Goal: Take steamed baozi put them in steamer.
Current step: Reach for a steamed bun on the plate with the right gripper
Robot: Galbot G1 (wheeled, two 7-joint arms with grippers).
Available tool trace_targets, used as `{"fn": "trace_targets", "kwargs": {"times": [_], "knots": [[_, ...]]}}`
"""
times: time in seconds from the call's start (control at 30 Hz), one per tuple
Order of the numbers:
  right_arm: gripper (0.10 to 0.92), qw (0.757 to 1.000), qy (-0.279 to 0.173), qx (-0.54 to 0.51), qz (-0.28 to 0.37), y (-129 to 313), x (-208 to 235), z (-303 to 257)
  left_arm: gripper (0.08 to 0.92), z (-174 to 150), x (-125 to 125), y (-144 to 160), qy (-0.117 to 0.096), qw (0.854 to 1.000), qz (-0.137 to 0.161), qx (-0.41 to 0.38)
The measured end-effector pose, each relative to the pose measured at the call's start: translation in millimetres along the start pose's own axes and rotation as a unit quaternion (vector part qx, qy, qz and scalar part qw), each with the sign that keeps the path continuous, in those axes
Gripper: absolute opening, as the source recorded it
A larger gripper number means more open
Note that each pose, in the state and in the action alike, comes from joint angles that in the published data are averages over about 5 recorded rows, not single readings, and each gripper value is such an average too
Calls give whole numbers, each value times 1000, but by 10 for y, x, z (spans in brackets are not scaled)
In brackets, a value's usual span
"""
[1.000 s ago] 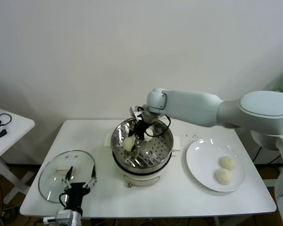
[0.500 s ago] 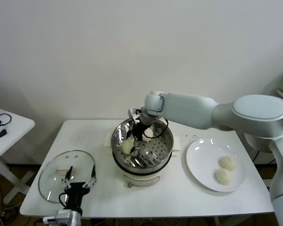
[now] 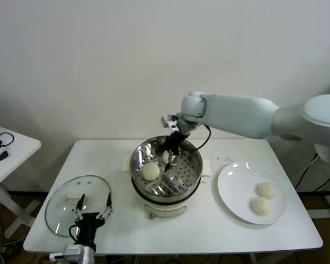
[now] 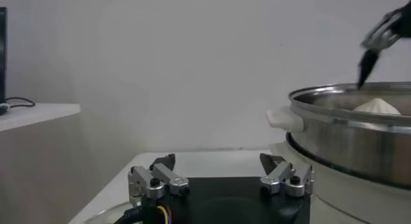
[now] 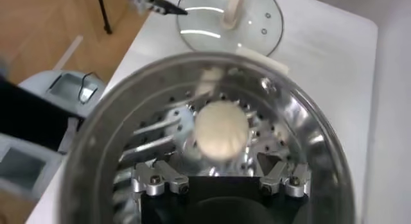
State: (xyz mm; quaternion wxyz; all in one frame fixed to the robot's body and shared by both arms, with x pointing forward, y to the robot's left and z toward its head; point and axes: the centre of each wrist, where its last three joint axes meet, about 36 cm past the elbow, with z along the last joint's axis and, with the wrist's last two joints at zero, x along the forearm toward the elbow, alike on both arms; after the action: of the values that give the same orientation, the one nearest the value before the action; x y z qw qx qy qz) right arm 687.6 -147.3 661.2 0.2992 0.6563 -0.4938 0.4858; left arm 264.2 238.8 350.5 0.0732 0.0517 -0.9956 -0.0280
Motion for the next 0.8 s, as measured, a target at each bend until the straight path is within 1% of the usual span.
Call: {"fn": "trace_targets", "kwargs": {"times": [0.17, 0.37, 0.53, 0.8], "knots": [[823, 1000, 21, -1, -1, 291, 341, 433, 823, -1, -18, 16, 2, 1000, -1, 3], [823, 999, 50, -6, 2, 715, 527, 1043, 823, 17, -12, 41, 6, 1000, -2, 3], [823, 997, 71, -15, 1, 1083, 422, 1563, 823, 27, 6, 57, 8, 1000, -4, 3], [823, 994, 96, -42, -7, 1639, 48, 2243, 823, 27, 38, 74, 11, 1000, -8, 0]]}}
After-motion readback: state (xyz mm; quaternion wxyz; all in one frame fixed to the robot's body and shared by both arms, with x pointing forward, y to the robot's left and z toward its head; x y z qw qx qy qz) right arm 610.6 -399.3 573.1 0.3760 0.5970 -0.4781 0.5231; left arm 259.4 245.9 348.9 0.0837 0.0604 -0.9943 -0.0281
